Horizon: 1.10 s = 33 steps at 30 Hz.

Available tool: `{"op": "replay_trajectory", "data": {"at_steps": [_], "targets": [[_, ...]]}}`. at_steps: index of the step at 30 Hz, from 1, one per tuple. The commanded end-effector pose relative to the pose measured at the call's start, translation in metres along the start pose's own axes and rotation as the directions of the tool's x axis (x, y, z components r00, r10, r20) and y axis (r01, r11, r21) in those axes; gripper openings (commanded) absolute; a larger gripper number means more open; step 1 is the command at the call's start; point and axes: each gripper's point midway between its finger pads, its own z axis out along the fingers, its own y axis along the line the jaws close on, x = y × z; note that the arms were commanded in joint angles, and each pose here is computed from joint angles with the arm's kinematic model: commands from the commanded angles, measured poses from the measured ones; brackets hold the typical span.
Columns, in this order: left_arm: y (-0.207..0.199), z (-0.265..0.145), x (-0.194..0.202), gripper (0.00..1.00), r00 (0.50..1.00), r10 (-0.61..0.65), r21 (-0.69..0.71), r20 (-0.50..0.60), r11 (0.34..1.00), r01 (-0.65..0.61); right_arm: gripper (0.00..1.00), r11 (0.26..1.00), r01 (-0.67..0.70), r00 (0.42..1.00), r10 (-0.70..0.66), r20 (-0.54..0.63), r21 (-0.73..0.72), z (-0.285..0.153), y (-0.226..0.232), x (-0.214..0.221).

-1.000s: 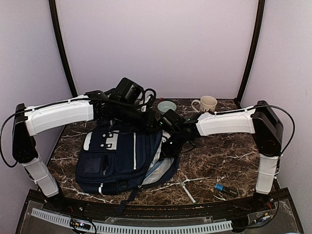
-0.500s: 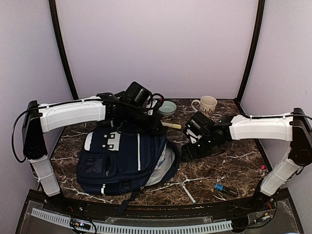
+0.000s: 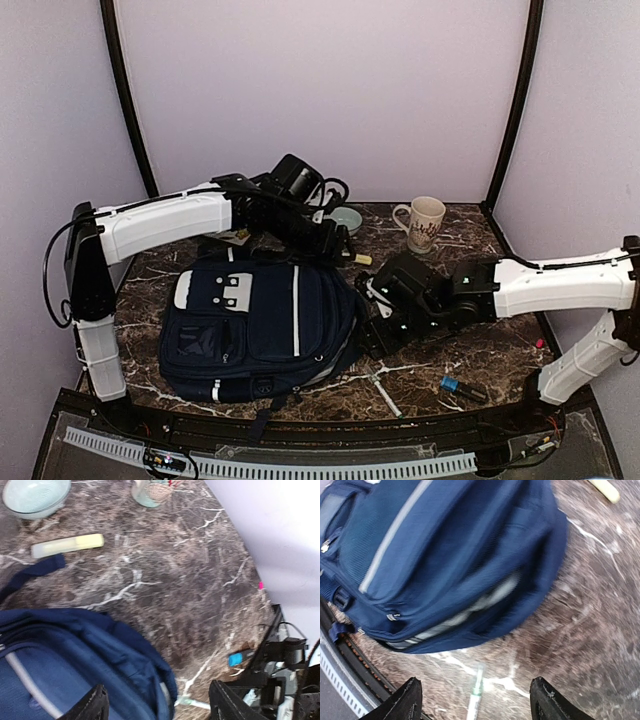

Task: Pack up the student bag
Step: Pick up the largest pocket of the bag from the student bag.

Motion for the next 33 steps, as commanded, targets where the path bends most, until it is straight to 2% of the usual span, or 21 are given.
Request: {"op": "replay_trajectory", "data": {"at_steps": [1, 5, 10, 16, 21, 30, 33], "targets": [[0.020, -0.060, 0.005, 0.71, 0.992, 0.123, -0.167, 0.021, 0.979, -0.118, 0.75, 0.994, 0.102, 0.990, -0.098, 0.103, -0.036, 0.001, 0.026, -0.012], [0.033, -0.095, 0.038, 0.67, 0.979, 0.205, -0.232, 0.024, 0.953, -0.194, 0.76, 0.985, 0.160, 0.979, -0.151, 0.140, -0.062, 0.002, 0.038, -0.011], [0.031, -0.109, 0.098, 0.66, 0.940, 0.338, -0.251, 0.041, 0.914, -0.318, 0.77, 0.977, 0.194, 0.965, -0.174, 0.198, -0.088, -0.003, 0.044, -0.016], [0.019, -0.091, 0.162, 0.62, 0.904, 0.426, -0.174, 0.033, 0.893, -0.414, 0.78, 0.968, 0.235, 0.948, -0.209, 0.240, -0.085, -0.009, 0.046, -0.021], [0.019, -0.078, 0.185, 0.60, 0.891, 0.449, -0.106, 0.065, 0.891, -0.441, 0.78, 0.972, 0.225, 0.957, -0.207, 0.203, -0.065, -0.005, 0.041, -0.015], [0.049, -0.048, 0.223, 0.53, 0.853, 0.523, -0.124, -0.007, 0.846, -0.519, 0.77, 0.982, 0.188, 0.966, -0.181, 0.182, -0.025, -0.001, 0.034, -0.013], [0.048, -0.044, 0.232, 0.51, 0.844, 0.536, -0.085, -0.025, 0.840, -0.536, 0.77, 0.984, 0.179, 0.969, -0.174, 0.177, -0.009, -0.001, 0.030, -0.012]]}}
